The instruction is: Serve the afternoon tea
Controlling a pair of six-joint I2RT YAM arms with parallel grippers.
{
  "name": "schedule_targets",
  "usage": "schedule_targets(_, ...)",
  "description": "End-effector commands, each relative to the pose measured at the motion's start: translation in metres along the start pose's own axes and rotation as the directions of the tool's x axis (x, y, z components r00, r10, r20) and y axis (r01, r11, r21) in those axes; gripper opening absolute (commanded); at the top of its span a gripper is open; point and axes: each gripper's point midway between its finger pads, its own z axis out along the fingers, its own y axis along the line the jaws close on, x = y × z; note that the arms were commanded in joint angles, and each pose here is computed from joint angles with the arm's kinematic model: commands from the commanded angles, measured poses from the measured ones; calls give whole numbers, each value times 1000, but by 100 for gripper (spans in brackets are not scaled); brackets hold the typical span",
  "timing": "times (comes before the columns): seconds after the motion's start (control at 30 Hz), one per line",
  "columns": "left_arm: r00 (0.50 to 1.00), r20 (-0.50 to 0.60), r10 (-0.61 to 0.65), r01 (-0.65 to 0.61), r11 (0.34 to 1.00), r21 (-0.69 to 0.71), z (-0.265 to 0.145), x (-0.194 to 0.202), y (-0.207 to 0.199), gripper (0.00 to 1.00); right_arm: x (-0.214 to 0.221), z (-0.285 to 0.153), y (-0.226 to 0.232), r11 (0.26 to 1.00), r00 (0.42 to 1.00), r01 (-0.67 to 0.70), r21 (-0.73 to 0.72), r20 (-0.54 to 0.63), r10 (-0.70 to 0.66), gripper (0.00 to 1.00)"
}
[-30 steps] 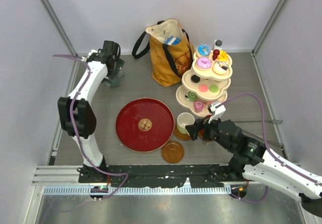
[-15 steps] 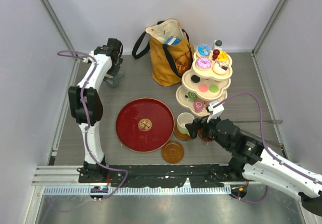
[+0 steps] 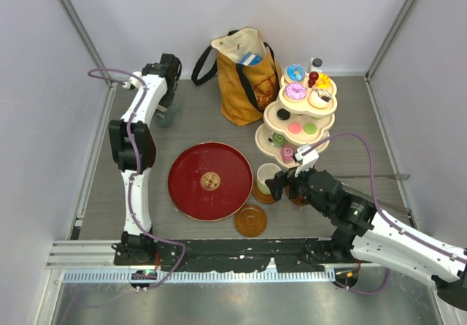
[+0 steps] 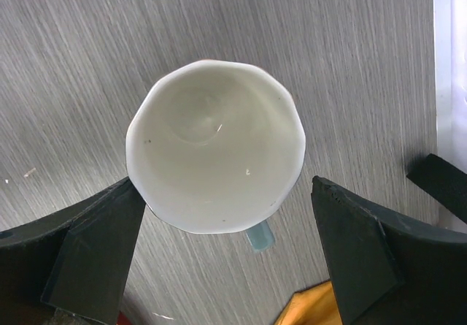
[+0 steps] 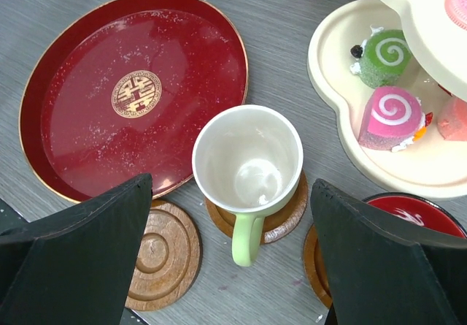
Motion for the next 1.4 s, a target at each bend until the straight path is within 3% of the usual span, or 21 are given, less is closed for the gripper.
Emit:
schedule_targets(0.0, 998, 61, -21, 24, 999, -35, 6, -19, 6, 100, -17, 4, 8, 1000, 999, 16, -27, 52, -14, 94)
schedule_targets(0.33, 1000, 29, -1, 3, 996, -89, 26, -15, 21, 99, -15, 7, 8, 999, 999, 26, -25, 48, -25, 94)
schedule_targets(0.4, 1000, 25, 14, -12, 996, -83, 25, -15, 20, 94, -15, 7, 7, 1000, 998, 22, -20, 51, -21, 94)
schedule_targets(0.63, 998, 0, 55, -55, 997, -55, 12, -19, 23, 46, -15, 4, 7, 1000, 999, 17, -21, 48, -16, 94)
schedule_targets(0.8, 995, -17, 96, -96, 995, 0, -3, -23, 24, 0, -18, 0, 7, 1000, 998, 14, -28, 62, -12, 94)
schedule_targets(0.93, 982, -39, 183, -177, 977, 120, -19, -22, 12, 0, -20, 0, 9, 999, 997, 25, -40, 68, -23, 94)
schedule_targets(1.1, 942, -55, 330, -307, 918, 249, -43, -16, 15, 0, -21, 11, 29, 977, 986, 158, -147, 77, -148, 93)
schedule_targets(1.27, 932, 10, 361, -344, 880, 329, -77, -24, 33, 0, -54, 43, 71, 934, 963, 242, -264, 183, -198, 92)
schedule_targets(1.37, 931, 52, 361, -356, 869, 345, -102, -36, 45, 0, -66, 66, 86, 915, 952, 291, -281, 179, -248, 91)
